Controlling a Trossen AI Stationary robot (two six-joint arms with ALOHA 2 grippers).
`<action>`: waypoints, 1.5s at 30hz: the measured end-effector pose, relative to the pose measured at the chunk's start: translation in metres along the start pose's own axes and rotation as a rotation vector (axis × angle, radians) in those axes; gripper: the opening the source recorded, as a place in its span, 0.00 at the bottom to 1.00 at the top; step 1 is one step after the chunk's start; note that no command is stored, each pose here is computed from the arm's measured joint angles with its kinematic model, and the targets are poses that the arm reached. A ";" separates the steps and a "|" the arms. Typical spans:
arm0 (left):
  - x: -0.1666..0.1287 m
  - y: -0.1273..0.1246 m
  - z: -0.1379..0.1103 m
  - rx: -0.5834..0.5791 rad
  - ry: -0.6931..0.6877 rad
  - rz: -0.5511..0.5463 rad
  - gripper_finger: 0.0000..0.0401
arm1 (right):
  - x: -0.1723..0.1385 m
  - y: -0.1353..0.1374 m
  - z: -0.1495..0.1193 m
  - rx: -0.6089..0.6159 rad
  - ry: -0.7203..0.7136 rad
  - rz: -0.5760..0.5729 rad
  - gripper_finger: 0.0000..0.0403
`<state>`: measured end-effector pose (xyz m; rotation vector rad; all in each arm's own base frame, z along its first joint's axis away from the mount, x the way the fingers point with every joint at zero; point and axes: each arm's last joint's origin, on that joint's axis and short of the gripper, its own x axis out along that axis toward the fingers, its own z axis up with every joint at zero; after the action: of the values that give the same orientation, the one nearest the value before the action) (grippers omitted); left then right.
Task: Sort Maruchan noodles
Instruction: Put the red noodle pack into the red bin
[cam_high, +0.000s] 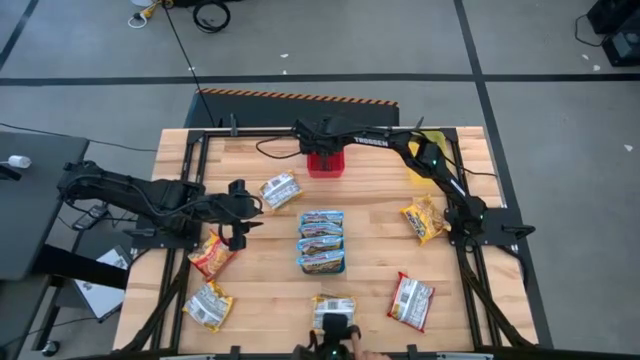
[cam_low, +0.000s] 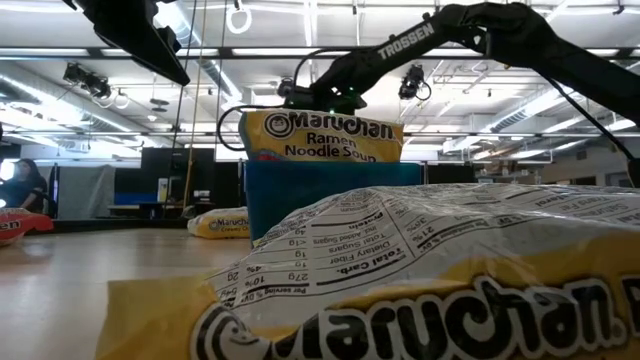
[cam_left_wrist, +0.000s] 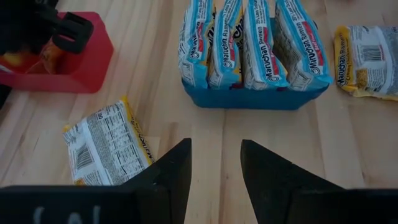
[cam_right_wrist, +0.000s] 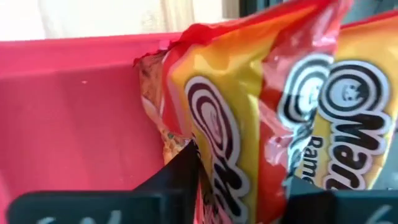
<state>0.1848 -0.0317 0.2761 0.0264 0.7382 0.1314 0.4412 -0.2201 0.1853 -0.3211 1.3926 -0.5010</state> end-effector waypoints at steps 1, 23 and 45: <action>0.000 0.000 0.000 0.000 0.000 0.000 0.35 | 0.000 -0.001 0.000 0.007 -0.001 -0.002 0.27; -0.002 -0.008 -0.008 -0.060 0.095 -0.153 0.35 | -0.070 -0.004 -0.005 -0.015 -0.014 -0.097 0.55; 0.001 -0.094 -0.068 -0.525 0.639 -0.024 0.35 | -0.244 0.122 -0.006 0.039 -0.415 0.173 0.55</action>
<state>0.1499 -0.1263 0.2181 -0.5465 1.3199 0.3148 0.4286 0.0099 0.3316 -0.2526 0.9955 -0.2965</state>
